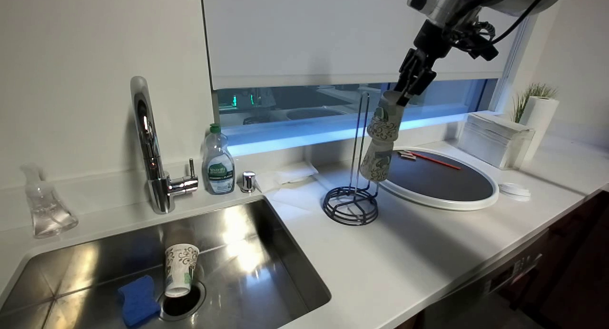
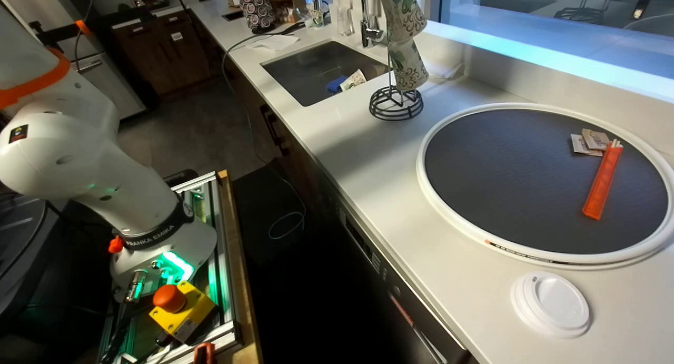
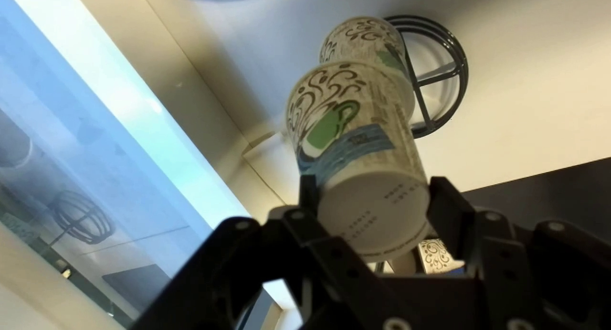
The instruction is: Put the coffee cups on the silver holder.
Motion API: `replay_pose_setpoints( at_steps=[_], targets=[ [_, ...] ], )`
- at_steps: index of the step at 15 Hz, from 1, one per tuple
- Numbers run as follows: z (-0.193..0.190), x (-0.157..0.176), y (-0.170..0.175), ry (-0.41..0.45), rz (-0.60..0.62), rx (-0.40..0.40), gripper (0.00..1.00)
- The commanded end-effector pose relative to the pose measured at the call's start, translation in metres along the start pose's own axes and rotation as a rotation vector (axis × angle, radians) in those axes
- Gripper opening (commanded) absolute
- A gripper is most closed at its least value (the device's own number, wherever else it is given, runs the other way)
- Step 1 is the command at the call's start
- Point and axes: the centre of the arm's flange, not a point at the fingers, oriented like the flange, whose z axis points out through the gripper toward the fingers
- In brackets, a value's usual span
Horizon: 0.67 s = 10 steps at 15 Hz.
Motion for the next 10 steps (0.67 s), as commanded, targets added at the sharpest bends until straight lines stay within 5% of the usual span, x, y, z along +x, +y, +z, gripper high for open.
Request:
replay_pose_setpoints(
  at_steps=[1, 10],
  targets=[
    [-0.003, -0.006, -0.012, -0.036, -0.033, 0.025, 0.35],
    [0.010, -0.002, -0.017, -0.050, -0.054, 0.046, 0.35]
  ],
)
